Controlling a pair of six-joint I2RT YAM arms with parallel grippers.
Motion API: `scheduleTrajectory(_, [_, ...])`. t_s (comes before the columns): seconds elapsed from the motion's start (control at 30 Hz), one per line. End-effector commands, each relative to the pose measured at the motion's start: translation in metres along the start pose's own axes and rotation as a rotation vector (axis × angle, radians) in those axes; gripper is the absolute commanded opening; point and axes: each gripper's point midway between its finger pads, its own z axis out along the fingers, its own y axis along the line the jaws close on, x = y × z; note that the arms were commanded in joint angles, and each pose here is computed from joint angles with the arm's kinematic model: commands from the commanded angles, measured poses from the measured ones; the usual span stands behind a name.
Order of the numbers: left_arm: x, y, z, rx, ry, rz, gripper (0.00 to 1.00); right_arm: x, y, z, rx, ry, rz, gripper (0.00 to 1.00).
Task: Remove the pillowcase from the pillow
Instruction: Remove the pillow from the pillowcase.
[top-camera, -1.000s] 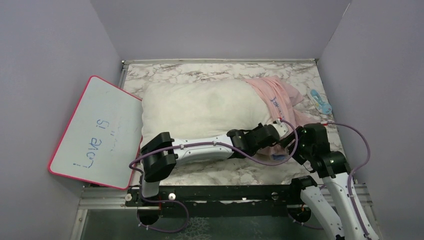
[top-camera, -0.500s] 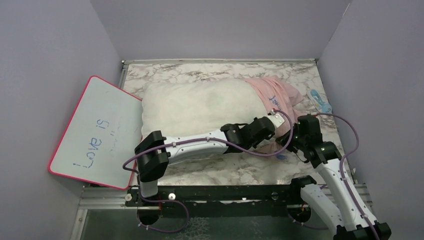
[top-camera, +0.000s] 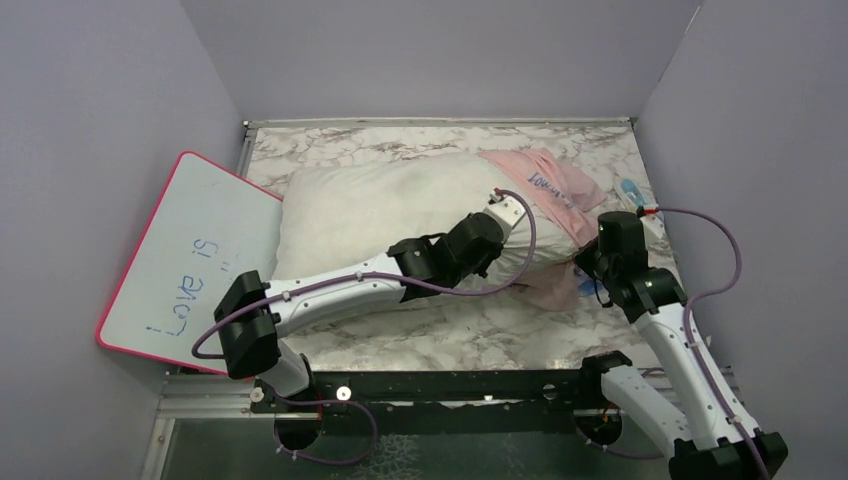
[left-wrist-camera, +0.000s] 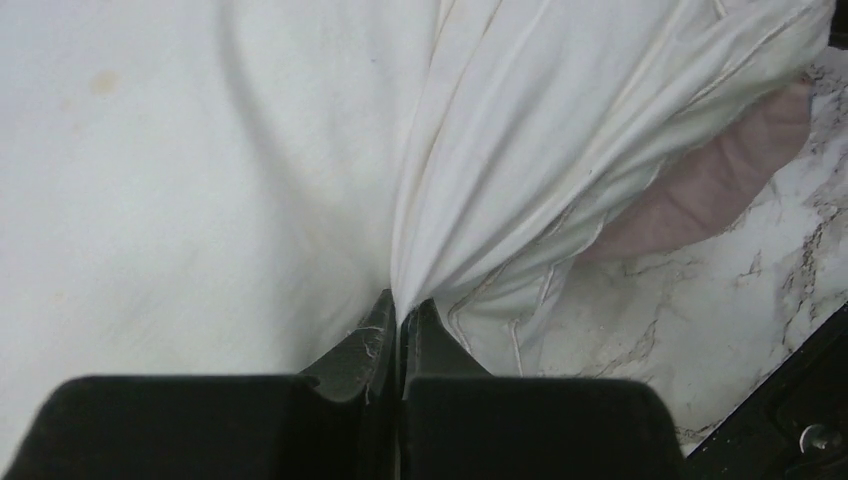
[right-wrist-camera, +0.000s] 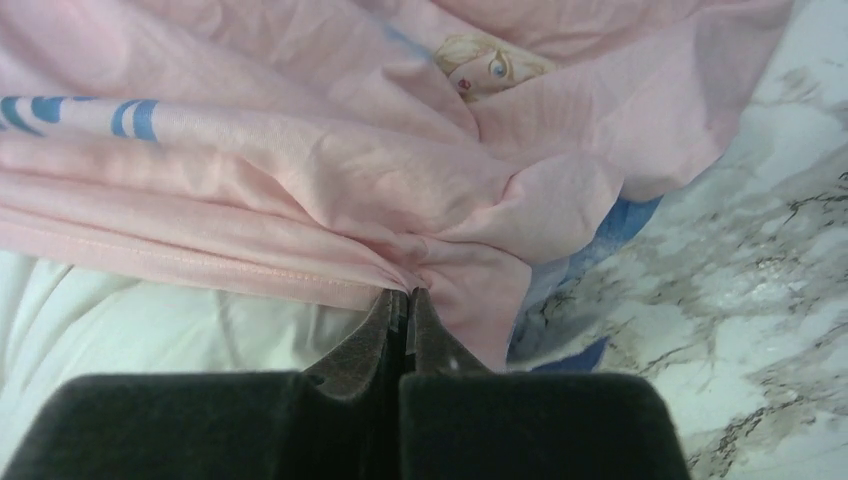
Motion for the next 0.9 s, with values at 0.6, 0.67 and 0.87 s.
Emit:
scheduleTrajectory(0.6, [-0.039, -0.092, -0.021, 0.238, -0.033, 0.28, 0.86, 0.007, 0.033, 0.037, -0.296, 0.21, -0.039, 0.0])
scheduleTrajectory(0.67, [-0.037, -0.107, -0.012, 0.239, -0.031, 0.349, 0.92, 0.011, 0.03, 0.038, -0.293, 0.219, -0.031, 0.0])
scheduleTrajectory(0.87, [-0.028, -0.116, 0.023, 0.173, -0.006, 0.456, 0.99, 0.022, 0.034, 0.034, -0.346, 0.269, -0.017, 0.0])
